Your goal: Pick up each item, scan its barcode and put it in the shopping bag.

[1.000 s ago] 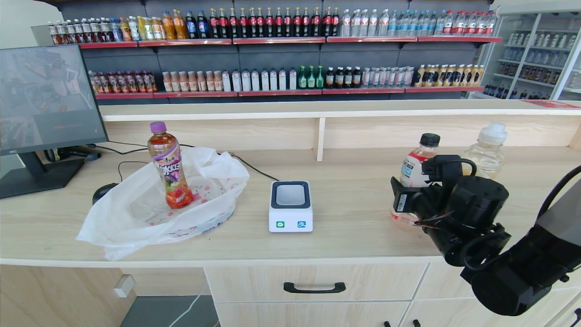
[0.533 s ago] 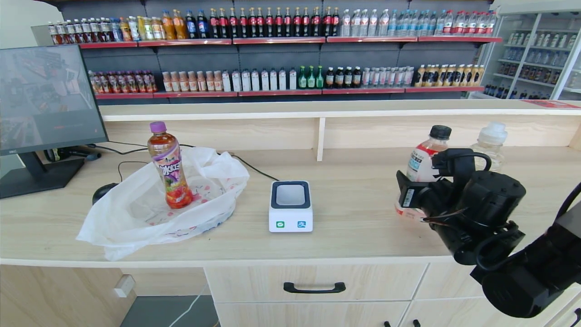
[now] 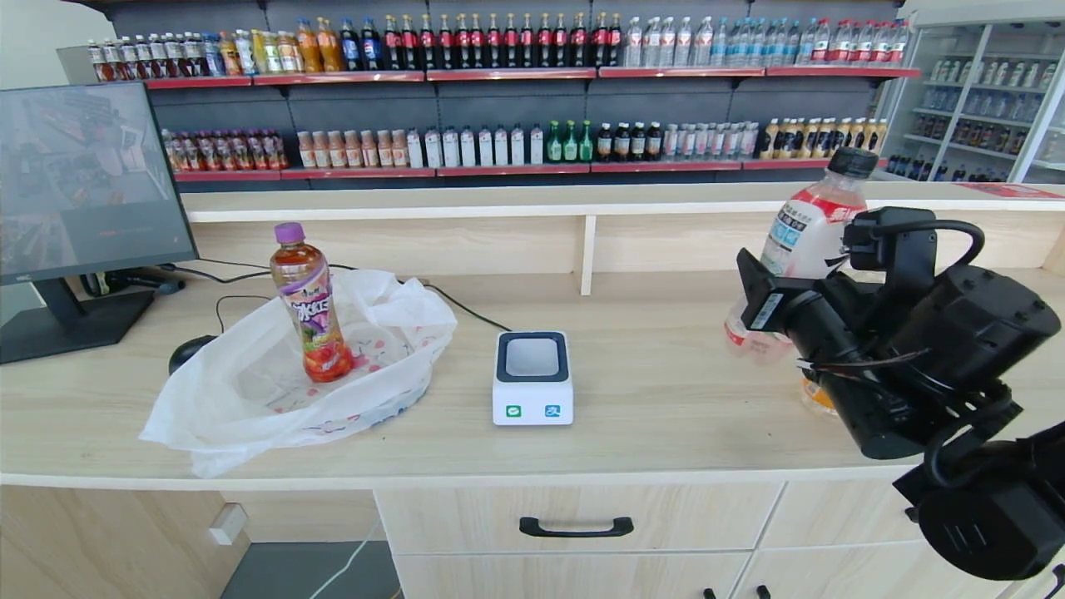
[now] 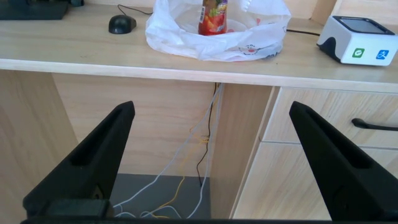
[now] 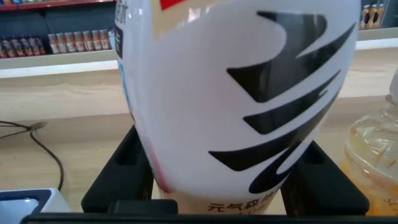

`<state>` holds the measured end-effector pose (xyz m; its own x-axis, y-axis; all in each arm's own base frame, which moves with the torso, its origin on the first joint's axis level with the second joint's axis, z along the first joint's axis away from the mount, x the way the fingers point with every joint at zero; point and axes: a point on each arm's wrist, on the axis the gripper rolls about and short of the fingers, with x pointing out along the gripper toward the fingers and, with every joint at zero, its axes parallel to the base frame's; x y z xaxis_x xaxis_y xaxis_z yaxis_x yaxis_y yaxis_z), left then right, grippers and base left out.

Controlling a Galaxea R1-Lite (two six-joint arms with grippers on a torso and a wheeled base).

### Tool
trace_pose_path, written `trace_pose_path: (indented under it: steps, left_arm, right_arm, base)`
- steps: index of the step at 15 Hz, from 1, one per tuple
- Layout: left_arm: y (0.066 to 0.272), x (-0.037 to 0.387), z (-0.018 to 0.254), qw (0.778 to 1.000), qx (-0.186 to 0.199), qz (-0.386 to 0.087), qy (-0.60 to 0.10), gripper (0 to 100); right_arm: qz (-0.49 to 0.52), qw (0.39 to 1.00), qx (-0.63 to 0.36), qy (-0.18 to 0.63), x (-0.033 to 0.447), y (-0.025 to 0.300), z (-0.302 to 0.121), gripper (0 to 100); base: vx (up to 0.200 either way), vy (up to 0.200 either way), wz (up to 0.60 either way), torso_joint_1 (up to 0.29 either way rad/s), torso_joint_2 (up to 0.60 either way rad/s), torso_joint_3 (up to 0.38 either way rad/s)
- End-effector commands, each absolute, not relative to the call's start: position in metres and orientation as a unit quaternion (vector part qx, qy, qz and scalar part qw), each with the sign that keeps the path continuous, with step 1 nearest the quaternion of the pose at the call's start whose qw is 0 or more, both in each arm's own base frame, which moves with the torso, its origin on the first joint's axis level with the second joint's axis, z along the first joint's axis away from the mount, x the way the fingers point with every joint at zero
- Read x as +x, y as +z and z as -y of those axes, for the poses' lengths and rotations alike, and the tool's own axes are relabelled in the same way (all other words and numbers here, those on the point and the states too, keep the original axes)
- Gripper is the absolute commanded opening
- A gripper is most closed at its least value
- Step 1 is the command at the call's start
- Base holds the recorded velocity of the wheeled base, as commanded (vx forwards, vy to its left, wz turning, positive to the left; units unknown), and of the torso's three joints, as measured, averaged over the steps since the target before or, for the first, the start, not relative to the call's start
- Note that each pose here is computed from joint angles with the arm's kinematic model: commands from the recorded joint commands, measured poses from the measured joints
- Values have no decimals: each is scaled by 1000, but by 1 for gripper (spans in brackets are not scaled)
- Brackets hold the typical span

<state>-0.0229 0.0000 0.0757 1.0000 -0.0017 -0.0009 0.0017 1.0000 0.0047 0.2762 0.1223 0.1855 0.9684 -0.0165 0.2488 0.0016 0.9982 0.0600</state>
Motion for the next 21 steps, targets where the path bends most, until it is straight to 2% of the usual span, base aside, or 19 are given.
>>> trace_pose_path:
  steps: [1,8,12,18,21]
  left_arm:
    - [76,-23,0,1000,2,0,-1,100]
    - [76,-23,0,1000,2,0,-1,100]
    - [76,-23,0,1000,2,0,-1,100]
    - [76,-23,0,1000,2,0,-1,100]
    - [75,-23,0,1000,2,-1,-1,100]
  right_arm:
    - [146,989,41,3,267,199,-123,0]
    - [164,981,65,82,235,215,-155,0]
    - [165,969,127,132,218,222,-167,0]
    - [135,930,234,249,206,220,-170,0]
    - [139,906,254,308,192,222,-173,0]
  base:
    - [0,0,0,0,0,0]
    - [0,0,0,0,0,0]
    - [0,0,0,0,0,0]
    - [0,0,0,0,0,0]
    - [0,0,0,0,0,0]
